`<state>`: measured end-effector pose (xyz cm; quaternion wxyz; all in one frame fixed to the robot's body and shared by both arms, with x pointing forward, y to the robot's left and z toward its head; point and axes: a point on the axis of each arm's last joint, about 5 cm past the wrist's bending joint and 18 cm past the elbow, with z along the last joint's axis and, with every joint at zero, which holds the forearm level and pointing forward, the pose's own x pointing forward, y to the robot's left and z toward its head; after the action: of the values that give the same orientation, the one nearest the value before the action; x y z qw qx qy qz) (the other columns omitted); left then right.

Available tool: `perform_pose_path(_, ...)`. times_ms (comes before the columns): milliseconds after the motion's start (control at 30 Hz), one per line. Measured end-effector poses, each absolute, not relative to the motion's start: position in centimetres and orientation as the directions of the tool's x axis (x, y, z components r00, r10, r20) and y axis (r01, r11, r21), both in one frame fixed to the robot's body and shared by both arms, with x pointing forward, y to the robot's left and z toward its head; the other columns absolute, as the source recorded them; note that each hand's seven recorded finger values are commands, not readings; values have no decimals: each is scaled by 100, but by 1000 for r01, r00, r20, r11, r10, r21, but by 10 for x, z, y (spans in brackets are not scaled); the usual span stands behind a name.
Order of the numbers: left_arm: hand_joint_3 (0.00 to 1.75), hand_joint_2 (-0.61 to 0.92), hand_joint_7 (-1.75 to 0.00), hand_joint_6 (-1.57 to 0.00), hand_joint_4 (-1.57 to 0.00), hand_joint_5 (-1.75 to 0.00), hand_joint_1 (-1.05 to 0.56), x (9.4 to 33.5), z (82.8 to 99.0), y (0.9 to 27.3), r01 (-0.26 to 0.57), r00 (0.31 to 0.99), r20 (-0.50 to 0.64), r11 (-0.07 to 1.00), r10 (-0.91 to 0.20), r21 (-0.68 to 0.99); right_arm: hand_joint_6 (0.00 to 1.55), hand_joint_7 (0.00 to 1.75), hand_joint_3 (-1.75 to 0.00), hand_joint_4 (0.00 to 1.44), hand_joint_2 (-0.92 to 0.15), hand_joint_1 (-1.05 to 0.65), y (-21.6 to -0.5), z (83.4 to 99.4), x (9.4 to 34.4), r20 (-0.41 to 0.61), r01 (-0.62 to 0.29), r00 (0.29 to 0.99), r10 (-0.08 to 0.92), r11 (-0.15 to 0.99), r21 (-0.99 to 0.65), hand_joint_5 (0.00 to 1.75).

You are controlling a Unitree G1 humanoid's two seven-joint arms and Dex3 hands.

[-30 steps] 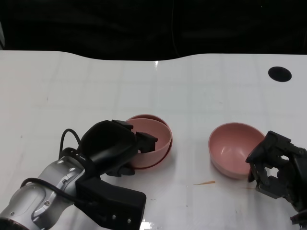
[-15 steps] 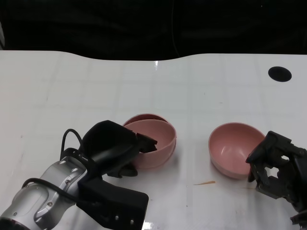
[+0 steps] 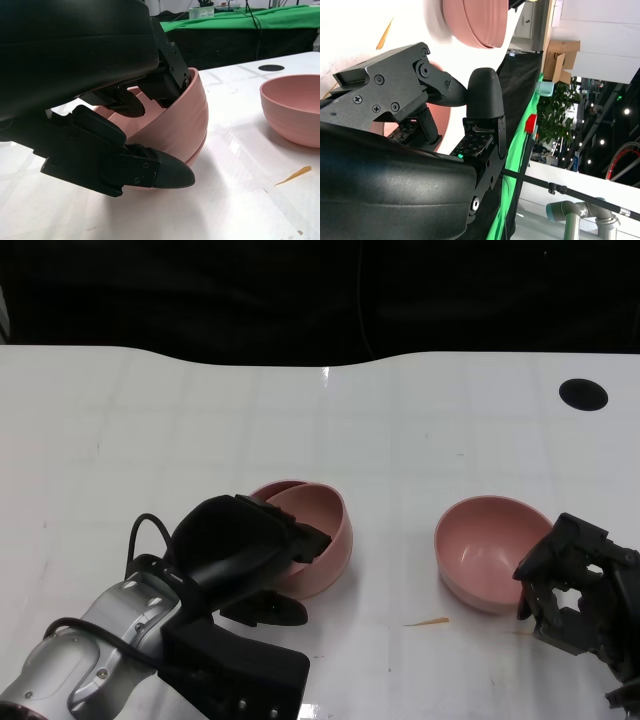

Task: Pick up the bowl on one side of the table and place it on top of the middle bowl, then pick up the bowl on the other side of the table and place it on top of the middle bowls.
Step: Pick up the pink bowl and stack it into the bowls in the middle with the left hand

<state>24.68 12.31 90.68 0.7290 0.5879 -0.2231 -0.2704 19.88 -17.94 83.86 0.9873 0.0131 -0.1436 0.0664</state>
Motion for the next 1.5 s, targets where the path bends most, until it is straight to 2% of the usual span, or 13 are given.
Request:
perform_pose_path(567,24,92,-2,-75,-64,-2,-67,241,902,125,134,773,-13,143,-634,981,75,137,-96,81,-69,-9,-180,838,199,286,-144,949,135,990,7,170)
perform_pose_path(900,25,92,-1,-76,-61,0,-71,240,903,125,130,773,-7,147,-635,981,75,137,-94,82,-70,-9,-180,838,199,284,-143,949,134,990,10,170)
perform_pose_path(1100,26,92,0,-74,-57,0,-77,240,904,126,46,779,61,155,-624,987,74,141,-95,82,-69,-11,-180,838,199,283,-141,950,132,990,11,172)
perform_pose_path(1500,26,92,0,-71,-53,0,-80,241,913,129,-11,779,115,169,-617,986,74,141,-98,81,-66,-13,-181,835,199,270,-135,955,126,991,12,171)
